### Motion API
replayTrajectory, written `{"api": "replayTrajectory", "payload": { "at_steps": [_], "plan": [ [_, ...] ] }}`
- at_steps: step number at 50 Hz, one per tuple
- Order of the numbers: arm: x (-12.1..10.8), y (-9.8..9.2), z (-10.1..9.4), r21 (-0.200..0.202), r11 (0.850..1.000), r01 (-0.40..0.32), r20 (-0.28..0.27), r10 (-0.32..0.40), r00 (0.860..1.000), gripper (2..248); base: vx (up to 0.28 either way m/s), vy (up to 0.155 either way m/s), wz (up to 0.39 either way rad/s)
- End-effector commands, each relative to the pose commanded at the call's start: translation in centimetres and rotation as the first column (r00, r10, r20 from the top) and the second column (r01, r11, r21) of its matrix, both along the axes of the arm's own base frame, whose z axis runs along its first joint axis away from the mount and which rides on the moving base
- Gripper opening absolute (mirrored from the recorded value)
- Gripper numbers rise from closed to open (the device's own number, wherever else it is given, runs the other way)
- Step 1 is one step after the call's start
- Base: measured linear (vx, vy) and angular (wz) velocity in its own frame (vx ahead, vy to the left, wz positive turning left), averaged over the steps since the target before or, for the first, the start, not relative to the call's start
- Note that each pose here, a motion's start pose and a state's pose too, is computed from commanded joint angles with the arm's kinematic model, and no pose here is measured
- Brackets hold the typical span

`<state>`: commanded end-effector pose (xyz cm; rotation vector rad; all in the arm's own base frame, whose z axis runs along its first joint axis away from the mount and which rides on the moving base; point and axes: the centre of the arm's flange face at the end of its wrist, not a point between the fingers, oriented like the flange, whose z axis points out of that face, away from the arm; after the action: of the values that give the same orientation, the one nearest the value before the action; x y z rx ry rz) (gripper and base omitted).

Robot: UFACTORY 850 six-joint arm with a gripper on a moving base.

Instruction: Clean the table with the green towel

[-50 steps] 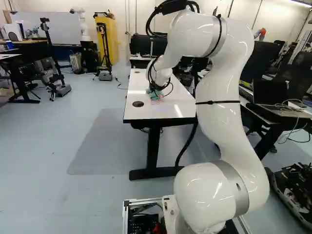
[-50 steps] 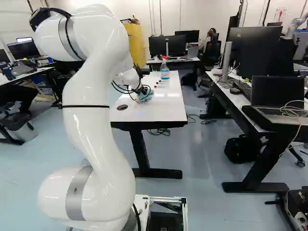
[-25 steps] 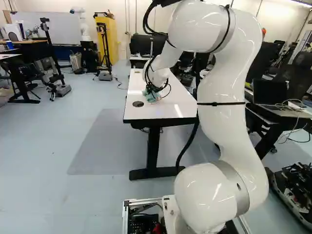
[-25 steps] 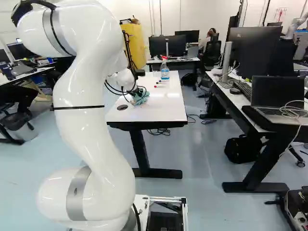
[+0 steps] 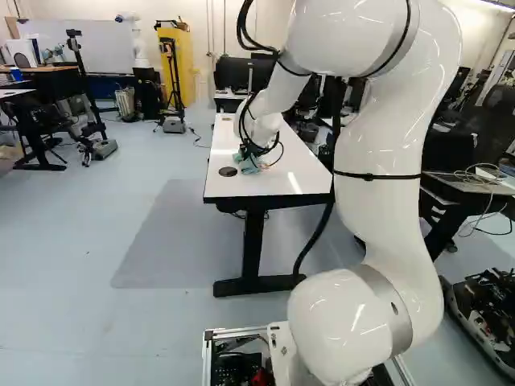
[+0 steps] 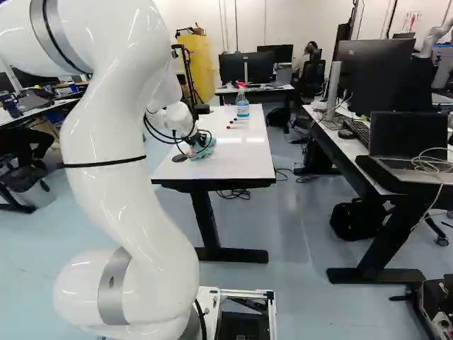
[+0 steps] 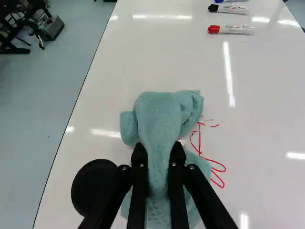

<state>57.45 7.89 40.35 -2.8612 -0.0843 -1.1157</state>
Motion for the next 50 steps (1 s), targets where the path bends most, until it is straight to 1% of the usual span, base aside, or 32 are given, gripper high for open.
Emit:
{"api": "replayTrajectory", "payload": {
  "at_steps": [12,28,38,50],
  "plan": [
    [-2.0,-1.2,0.1,-0.002,1.000,0.016,-0.012,-0.016,1.000,48,0.000,0.000,0.000],
    [-3.8,-3.7,0.2,-0.003,0.998,0.059,-0.022,-0.059,0.998,48,0.000,0.000,0.000],
    [-4.3,-5.3,0.3,-0.003,0.996,0.088,-0.025,-0.088,0.996,48,0.000,0.000,0.000],
    [-4.1,-7.4,0.3,-0.003,0.992,0.126,-0.024,-0.126,0.992,48,0.000,0.000,0.000]
  ]
}}
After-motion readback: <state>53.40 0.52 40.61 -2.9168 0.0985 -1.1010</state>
